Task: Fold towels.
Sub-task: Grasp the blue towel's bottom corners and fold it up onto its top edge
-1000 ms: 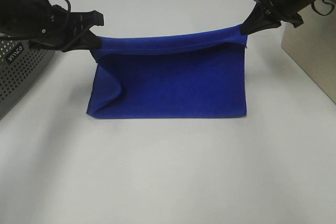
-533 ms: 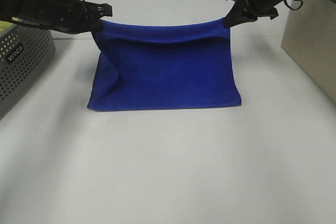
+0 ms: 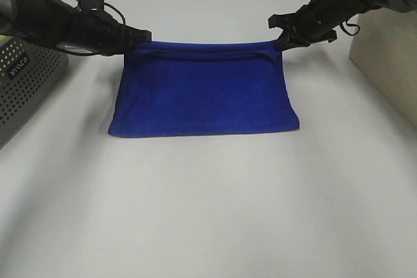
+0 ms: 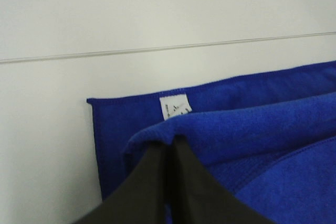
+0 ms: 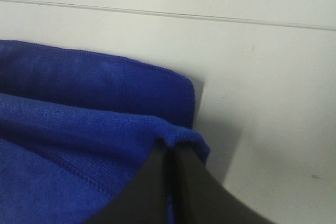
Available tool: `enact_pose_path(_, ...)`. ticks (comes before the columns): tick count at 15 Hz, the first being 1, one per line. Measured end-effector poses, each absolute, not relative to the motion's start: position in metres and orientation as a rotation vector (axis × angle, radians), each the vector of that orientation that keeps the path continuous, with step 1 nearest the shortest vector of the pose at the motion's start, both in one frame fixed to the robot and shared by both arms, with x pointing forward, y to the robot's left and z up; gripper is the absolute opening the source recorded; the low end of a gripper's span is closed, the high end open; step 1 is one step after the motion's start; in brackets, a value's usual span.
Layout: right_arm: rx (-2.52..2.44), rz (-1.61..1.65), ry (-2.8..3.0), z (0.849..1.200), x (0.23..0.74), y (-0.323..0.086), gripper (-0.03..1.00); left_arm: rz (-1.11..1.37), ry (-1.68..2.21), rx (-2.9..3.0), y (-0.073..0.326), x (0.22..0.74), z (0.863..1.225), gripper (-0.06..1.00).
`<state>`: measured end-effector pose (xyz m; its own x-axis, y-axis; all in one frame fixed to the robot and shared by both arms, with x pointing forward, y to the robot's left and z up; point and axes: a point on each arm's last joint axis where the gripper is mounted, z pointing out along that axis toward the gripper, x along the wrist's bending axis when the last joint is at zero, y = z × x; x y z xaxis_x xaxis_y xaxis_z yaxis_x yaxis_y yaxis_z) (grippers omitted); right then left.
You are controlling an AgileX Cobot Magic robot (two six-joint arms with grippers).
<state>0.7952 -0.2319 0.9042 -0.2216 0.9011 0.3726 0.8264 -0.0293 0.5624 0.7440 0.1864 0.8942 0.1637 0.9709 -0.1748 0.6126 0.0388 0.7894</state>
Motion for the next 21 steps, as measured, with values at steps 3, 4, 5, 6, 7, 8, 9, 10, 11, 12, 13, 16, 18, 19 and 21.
enact_pose_path(3,1.845,1.1,2.073,0.904,0.799,-0.224,0.02,0.614,1.55,1.654,0.188,0.752,0.881,0.0)
enact_pose_path(4,1.834,1.106,2.068,0.905,0.799,-0.221,0.02,0.622,1.556,1.653,0.188,0.752,0.879,0.0)
enact_pose_path(5,1.828,1.109,2.074,0.904,0.799,-0.217,0.02,0.627,1.56,1.653,0.189,0.752,0.878,0.0)
enact_pose_path(6,1.822,1.106,2.081,0.904,0.799,-0.214,0.02,0.625,1.562,1.651,0.189,0.752,0.877,0.01)
enact_pose_path(7,1.816,1.1,2.092,0.902,0.798,-0.211,0.03,0.624,1.562,1.652,0.189,0.752,0.877,0.03)
enact_pose_path(8,1.817,1.096,2.097,0.901,0.798,-0.211,0.07,0.615,1.56,1.656,0.188,0.752,0.877,0.08)
enact_pose_path(9,1.817,1.092,2.098,0.9,0.798,-0.21,0.31,0.605,1.557,1.66,0.187,0.752,0.876,0.31)
enact_pose_path(10,1.817,1.089,2.106,0.901,0.797,-0.21,0.46,0.608,1.554,1.657,0.187,0.752,0.879,0.46)
enact_pose_path(11,1.812,1.076,2.129,0.902,0.796,-0.21,0.61,0.617,1.545,1.647,0.187,0.752,0.886,0.57)
enact_pose_path(12,1.797,1.05,2.165,0.905,0.795,-0.21,0.7,0.634,1.534,1.631,0.188,0.752,0.896,0.65)
enact_pose_path(13,1.782,1.023,2.206,0.911,0.792,-0.21,0.73,0.644,1.522,1.615,0.189,0.753,0.907,0.68)
enact_pose_path(16,1.787,0.977,2.291,0.931,0.782,-0.21,0.75,0.568,1.504,1.606,0.192,0.748,0.925,0.7)
enact_pose_path(18,1.829,0.897,2.426,0.956,0.764,-0.209,0.75,0.276,1.586,1.567,0.204,0.737,0.927,0.7)
enact_pose_path(19,1.866,0.868,2.452,0.959,0.76,-0.209,0.75,0.164,1.627,1.576,0.209,0.733,0.923,0.7)
enact_pose_path(21,1.93,0.816,2.466,0.957,0.756,-0.21,0.76,0.031,1.703,1.626,0.214,0.724,0.916,0.7)
